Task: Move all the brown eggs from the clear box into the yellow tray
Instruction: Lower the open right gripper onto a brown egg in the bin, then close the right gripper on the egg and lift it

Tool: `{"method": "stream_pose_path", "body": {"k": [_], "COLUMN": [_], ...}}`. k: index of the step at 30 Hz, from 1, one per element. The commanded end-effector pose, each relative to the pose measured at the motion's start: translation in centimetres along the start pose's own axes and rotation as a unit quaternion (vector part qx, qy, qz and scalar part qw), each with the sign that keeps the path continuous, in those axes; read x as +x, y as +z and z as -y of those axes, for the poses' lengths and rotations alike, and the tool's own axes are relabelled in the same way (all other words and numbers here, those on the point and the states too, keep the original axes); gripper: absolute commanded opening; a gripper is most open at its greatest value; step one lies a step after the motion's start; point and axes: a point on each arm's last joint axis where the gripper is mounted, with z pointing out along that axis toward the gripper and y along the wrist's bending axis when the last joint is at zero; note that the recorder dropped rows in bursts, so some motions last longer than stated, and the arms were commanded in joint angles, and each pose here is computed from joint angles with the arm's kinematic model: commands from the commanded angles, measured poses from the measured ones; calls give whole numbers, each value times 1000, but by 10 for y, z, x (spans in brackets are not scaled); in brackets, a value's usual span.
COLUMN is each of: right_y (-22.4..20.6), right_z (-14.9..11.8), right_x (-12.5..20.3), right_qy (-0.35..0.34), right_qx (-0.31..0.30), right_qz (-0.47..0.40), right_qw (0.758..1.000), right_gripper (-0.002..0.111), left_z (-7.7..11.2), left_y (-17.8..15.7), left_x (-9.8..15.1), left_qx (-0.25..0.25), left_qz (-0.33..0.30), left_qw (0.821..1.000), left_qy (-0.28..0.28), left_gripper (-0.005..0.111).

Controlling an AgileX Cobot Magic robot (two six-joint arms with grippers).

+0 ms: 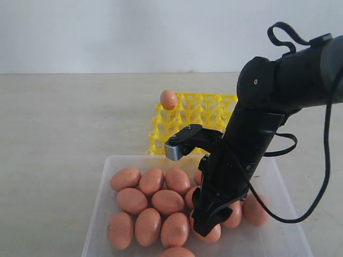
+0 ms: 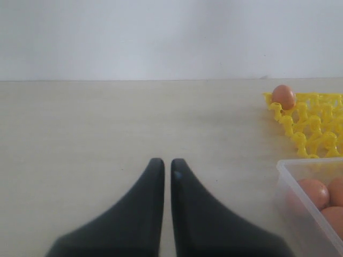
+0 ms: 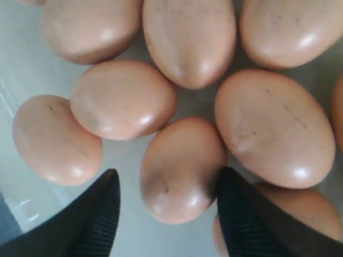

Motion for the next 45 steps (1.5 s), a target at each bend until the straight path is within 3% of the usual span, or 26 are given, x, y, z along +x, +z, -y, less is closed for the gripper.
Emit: {"method": "stream_pose_path", "body": {"k": [1, 12, 15, 18, 27, 33, 36, 40, 45], "right_y": [12, 21, 21, 21, 11, -37, -68, -109, -147], "right_z": [6, 10, 10, 8, 0, -14, -21, -28, -28], "right_x": [0, -1, -1, 1, 4, -4, -10, -15, -19], "right_qy": [6, 17, 18, 17, 41, 68, 83, 93, 95], "right_qx": [1, -3, -7, -17, -27, 35, 78, 136, 210], "right_qz": [-10, -13, -16, -27, -33, 81, 177, 312, 461], "right_qw": [1000, 1000, 1000, 999, 998, 994, 978, 936, 857], "right_gripper": [50, 47, 29, 1, 0, 0, 0, 0, 0], "left_z": [0, 0, 0, 0, 0, 0, 0, 0, 0], "left_y": [0, 0, 0, 0, 0, 0, 0, 0, 0], "left_x": [1, 1, 1, 1, 1, 1, 1, 1, 1], "left_qx": [4, 4, 4, 4, 4, 4, 4, 4, 4], "left_qz": [-1, -1, -1, -1, -1, -1, -1, -1, -1], "left_qw": [1000, 1000, 1000, 1000, 1000, 1000, 1000, 1000, 1000], "left_qy": [2, 2, 2, 2, 2, 2, 2, 2, 2], "left_gripper": [4, 4, 4, 4, 4, 4, 4, 4, 4]}}
